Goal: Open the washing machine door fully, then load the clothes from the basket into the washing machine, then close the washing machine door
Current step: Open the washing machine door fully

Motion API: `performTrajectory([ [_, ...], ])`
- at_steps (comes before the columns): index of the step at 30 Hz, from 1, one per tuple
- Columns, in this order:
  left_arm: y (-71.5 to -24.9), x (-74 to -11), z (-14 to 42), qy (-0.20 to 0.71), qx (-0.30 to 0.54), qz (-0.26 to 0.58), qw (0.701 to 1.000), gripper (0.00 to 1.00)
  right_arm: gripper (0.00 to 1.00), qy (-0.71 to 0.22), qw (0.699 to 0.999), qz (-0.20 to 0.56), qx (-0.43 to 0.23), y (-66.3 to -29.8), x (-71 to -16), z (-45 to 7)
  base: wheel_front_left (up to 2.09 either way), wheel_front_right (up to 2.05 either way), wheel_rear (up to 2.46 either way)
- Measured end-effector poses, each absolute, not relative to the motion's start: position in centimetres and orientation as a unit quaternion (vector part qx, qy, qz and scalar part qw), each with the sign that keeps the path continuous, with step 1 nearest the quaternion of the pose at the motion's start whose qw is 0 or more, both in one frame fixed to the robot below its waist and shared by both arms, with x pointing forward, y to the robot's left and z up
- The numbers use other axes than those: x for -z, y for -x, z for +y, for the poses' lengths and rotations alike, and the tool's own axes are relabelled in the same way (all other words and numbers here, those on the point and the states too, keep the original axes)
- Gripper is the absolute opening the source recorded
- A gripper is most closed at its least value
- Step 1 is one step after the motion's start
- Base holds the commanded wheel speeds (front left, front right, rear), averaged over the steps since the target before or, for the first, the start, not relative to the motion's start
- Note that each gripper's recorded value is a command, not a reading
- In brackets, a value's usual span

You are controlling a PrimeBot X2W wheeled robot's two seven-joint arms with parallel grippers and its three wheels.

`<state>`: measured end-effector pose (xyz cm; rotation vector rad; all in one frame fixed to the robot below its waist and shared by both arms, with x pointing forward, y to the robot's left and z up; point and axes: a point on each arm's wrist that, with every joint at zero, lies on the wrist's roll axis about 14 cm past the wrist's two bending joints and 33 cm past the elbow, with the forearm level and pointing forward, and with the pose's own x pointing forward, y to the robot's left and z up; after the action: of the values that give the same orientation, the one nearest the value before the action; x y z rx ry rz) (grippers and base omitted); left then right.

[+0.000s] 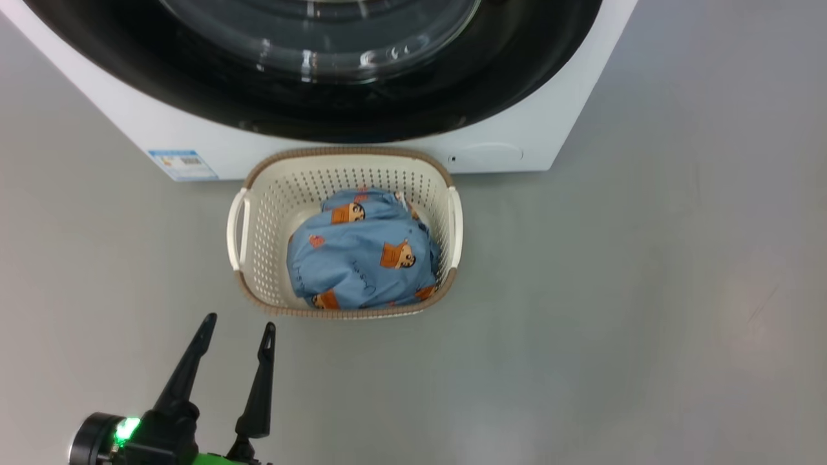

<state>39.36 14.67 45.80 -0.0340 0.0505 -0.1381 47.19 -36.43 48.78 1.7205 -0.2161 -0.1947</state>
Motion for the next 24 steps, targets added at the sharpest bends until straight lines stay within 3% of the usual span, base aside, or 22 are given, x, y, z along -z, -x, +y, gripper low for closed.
performTrajectory([
  [6,-39.6,-44.8,15.2,0.012,0.062,0.039,0.997,1.0,0.0,-0.747,0.66,-0.05,0.055,-50.7,-48.4,-34.7,0.0,0.0,0.0],
  [14,-39.8,-43.4,15.5,0.012,0.057,0.058,0.997,1.0,0.0,-0.72,0.692,-0.002,-0.038,-56.9,-51.0,-30.6,0.0,0.0,0.0],
  [24,-39.5,-42.6,16.3,0.02,0.033,0.072,0.997,1.0,0.0,-0.677,0.717,0.061,-0.154,-62.0,-54.0,-23.9,0.0,0.0,0.0],
])
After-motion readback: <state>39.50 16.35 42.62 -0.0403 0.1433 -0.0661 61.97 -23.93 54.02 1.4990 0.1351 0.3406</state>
